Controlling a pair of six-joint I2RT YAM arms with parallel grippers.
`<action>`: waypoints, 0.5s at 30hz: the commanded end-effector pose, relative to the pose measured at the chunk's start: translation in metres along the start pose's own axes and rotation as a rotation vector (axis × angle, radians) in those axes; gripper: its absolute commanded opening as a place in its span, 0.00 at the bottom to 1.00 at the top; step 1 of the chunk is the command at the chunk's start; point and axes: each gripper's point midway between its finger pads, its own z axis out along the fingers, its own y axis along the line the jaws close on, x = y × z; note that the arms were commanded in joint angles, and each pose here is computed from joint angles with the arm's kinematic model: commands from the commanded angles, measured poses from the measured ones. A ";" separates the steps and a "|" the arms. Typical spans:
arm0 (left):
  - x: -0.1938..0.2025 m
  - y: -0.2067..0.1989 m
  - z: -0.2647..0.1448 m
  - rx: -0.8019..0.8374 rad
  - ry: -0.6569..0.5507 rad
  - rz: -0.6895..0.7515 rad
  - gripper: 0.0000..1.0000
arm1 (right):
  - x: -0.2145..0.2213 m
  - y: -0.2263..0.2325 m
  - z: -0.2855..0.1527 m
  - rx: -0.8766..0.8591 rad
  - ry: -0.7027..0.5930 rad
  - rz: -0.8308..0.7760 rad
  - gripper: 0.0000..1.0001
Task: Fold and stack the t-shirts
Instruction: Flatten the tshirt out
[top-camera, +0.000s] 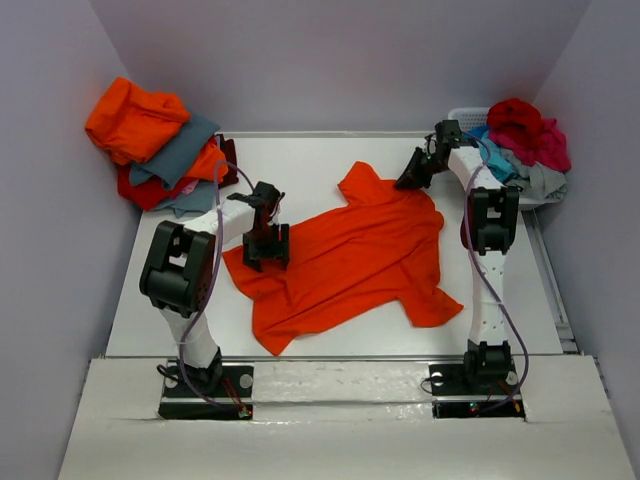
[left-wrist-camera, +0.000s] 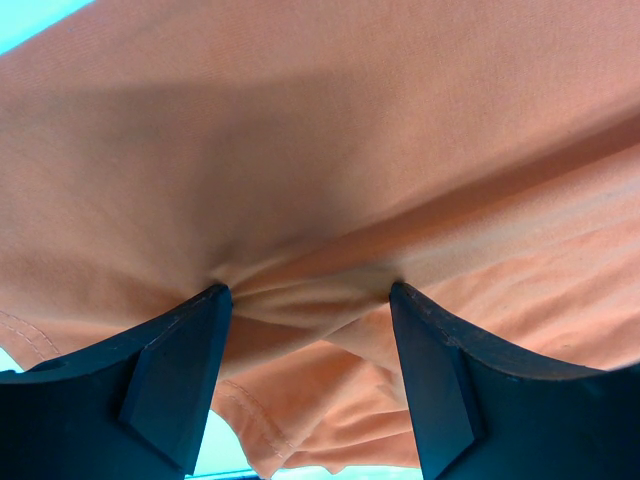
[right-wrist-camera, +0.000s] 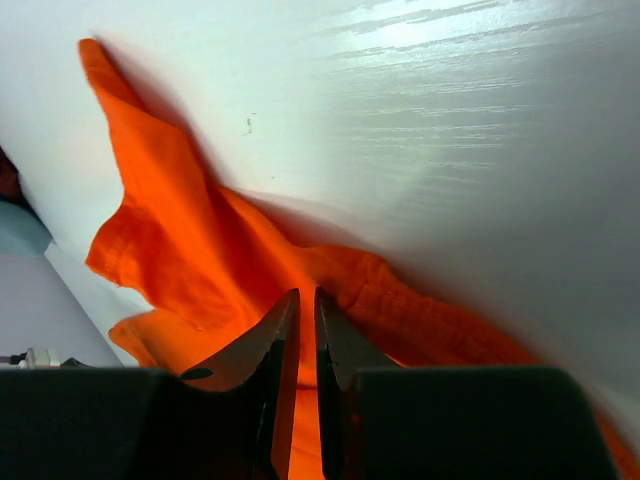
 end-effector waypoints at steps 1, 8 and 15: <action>0.039 0.016 0.008 -0.057 0.131 -0.003 0.77 | -0.002 0.012 0.007 -0.058 0.000 -0.021 0.17; 0.039 0.017 0.007 -0.061 0.133 0.000 0.77 | -0.001 -0.004 0.011 0.014 -0.009 -0.008 0.13; 0.049 0.021 0.007 -0.063 0.147 0.002 0.77 | -0.017 -0.021 0.001 0.163 -0.094 -0.003 0.12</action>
